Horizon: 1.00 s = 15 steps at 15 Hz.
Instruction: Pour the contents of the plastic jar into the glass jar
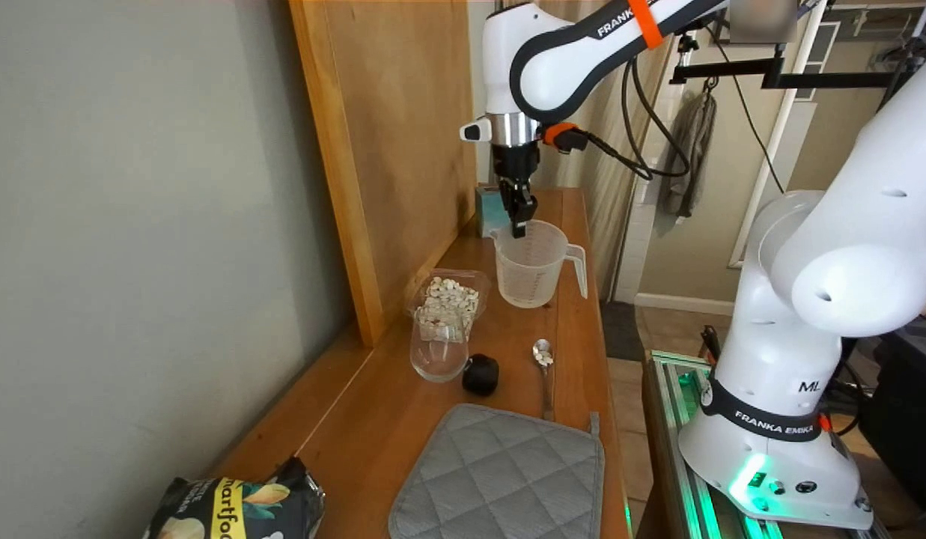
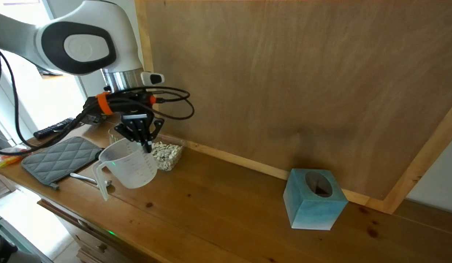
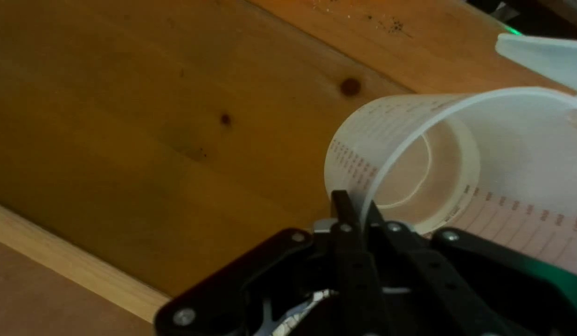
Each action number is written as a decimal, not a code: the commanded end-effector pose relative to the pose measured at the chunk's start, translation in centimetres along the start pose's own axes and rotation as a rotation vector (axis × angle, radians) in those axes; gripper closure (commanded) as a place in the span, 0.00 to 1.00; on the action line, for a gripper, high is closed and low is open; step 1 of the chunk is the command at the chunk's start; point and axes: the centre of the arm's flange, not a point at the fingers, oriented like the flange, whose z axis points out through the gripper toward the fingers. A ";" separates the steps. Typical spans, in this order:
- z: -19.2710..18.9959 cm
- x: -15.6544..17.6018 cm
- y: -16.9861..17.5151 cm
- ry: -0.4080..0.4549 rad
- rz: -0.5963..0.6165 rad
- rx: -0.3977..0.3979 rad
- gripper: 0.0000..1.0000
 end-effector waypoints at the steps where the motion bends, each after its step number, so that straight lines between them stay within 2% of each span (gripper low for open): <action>1: -2.0 3.3 0.4 -0.071 -0.142 -0.025 0.99; 2: -2.3 4.1 0.1 -0.074 -0.178 -0.033 0.99; 3: -1.2 2.4 -0.8 -0.033 -0.104 -0.012 0.95; 7: -1.5 4.0 -1.0 -0.045 -0.151 -0.018 0.95; 8: -1.4 4.0 -0.9 -0.046 -0.153 -0.017 0.99; 15: -1.1 8.6 -5.2 -0.227 -0.397 -0.033 0.99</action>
